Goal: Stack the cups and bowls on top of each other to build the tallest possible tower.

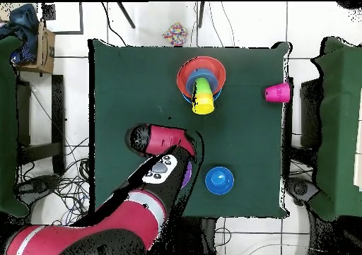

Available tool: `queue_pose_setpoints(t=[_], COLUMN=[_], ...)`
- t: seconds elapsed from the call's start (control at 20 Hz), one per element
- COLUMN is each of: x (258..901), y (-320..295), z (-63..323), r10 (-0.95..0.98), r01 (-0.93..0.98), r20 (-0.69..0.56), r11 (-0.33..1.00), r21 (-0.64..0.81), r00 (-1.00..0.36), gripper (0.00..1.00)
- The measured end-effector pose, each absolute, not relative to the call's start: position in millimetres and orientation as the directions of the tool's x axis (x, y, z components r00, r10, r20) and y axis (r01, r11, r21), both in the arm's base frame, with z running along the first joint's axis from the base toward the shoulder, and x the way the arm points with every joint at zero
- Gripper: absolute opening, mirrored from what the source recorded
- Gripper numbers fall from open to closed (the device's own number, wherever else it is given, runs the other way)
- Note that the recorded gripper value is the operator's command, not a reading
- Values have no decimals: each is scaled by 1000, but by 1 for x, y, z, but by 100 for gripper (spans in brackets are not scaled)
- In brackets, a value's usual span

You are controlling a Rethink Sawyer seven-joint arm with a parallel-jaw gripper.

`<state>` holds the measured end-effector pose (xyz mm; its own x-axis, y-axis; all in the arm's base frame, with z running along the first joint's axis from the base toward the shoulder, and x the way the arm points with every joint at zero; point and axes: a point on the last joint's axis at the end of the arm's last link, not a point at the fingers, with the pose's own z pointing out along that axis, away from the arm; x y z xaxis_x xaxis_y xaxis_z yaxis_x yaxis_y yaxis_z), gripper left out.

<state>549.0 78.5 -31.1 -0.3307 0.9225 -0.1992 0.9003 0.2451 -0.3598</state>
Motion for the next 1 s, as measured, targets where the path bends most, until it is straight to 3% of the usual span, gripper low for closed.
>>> queue_pose_setpoints(t=[0.75,0.8,1.0], x=[527,527,527], y=[79,80,81], z=[-62,-63,-62], r10=[923,923,924], r01=[880,880,879], r20=[-193,-193,-191], r11=[232,231,228], r21=[-414,-414,-418], r00=[-334,-333,-330], gripper=[100,0,0])
